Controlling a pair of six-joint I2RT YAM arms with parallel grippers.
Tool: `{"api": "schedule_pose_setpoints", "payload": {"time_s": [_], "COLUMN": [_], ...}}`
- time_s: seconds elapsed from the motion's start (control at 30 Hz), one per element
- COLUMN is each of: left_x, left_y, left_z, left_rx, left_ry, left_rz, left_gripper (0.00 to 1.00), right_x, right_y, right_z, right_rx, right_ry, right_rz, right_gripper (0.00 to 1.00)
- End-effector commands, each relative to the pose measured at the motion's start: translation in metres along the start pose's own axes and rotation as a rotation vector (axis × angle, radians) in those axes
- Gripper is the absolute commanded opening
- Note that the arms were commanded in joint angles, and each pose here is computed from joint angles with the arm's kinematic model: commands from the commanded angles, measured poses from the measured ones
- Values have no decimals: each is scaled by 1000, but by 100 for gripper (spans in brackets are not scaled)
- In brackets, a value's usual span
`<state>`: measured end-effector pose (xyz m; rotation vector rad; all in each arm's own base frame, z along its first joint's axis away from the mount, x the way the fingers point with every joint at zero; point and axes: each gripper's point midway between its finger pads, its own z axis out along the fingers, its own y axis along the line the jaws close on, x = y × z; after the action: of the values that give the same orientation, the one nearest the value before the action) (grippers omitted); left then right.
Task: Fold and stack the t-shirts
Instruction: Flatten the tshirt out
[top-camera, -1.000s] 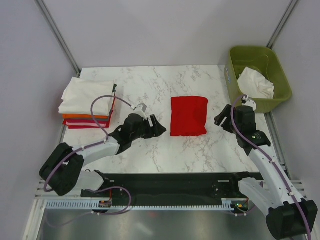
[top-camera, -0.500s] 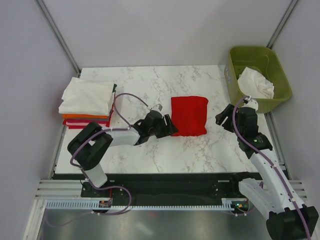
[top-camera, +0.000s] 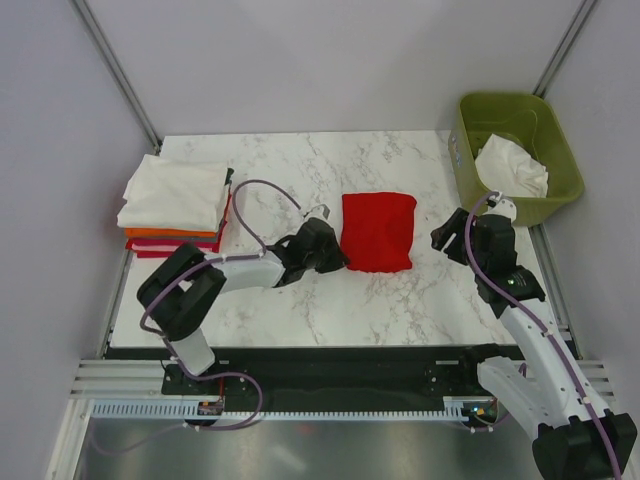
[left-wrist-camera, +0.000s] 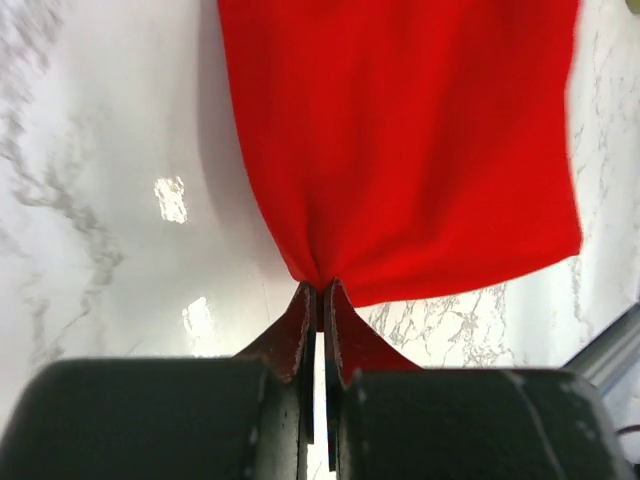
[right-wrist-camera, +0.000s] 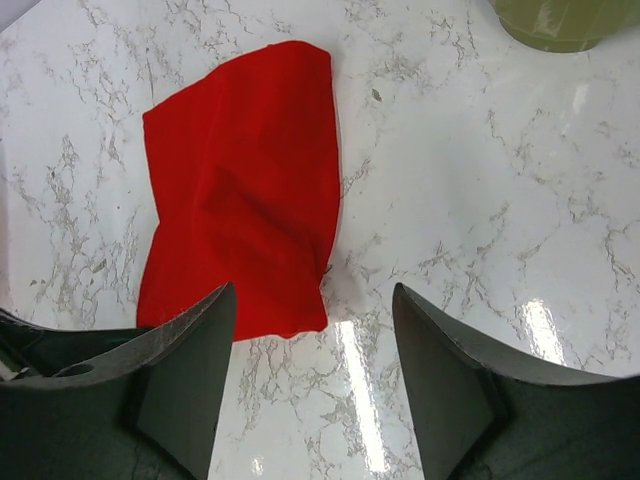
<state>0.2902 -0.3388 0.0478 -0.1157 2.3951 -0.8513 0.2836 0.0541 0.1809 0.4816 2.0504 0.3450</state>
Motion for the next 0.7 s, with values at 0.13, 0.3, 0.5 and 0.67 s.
{"api": "schedule_pose_setpoints", "payload": {"time_s": [0.13,0.3,0.5,0.67], "left_x": [-108,-189,-224,-156], "left_y": [-31,-65,-155,-197], "left_z": [-91,-205,-280,-226], "left_rx": [-149,-203,73,226], "left_ry": [-300,-569,-637,-404], "left_rz": [249,341,348,402], "left_gripper": [2,2,2,2], "right_x": [-9,-7,-11,-12], "right_y": [12,17,18,21], "right_z": [-3,-6,-10,-11], "right_rx": [-54,-83,-86,-97], "right_ry": [-27,-17,-31,-30], "right_rz": [0,7,10,19], "right_gripper": [71,71,72,72]}}
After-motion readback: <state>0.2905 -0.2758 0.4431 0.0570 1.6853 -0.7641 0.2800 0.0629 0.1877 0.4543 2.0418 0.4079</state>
